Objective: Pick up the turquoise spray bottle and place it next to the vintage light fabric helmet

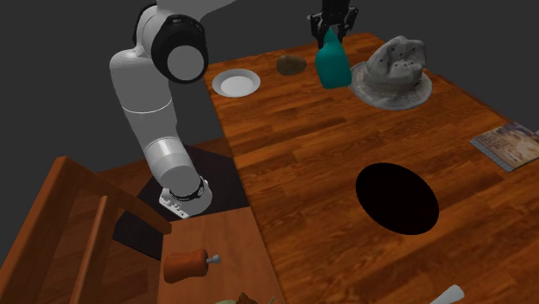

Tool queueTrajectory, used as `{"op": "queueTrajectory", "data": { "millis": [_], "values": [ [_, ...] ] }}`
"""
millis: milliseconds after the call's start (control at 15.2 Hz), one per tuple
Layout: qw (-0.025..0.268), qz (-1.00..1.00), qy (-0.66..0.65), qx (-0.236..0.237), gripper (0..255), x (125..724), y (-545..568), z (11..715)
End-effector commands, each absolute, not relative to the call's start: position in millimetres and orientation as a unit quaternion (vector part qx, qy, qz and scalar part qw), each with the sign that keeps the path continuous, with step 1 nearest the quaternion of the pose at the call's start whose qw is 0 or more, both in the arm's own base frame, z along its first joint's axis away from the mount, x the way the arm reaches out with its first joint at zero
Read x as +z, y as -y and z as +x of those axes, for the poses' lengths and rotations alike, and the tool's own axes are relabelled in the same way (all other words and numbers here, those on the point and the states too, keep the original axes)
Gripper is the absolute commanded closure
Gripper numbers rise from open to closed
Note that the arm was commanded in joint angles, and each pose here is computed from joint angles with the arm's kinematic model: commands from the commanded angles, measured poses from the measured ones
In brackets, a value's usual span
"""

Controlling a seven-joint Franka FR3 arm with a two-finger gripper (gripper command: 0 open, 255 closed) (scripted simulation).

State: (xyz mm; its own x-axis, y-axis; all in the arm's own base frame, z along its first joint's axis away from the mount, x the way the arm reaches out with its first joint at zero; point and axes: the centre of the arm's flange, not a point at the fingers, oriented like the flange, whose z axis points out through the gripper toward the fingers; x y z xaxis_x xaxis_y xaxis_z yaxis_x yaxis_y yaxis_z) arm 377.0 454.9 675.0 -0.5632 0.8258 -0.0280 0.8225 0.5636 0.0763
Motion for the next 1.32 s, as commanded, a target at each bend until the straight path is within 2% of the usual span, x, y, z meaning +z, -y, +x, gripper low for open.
{"op": "queueTrajectory", "data": {
  "millis": [0, 1254],
  "values": [
    [0.03, 0.466, -0.884, 0.028, 255, 664, -455, 377],
    [0.03, 0.466, -0.884, 0.028, 255, 564, -455, 377]
  ]
}}
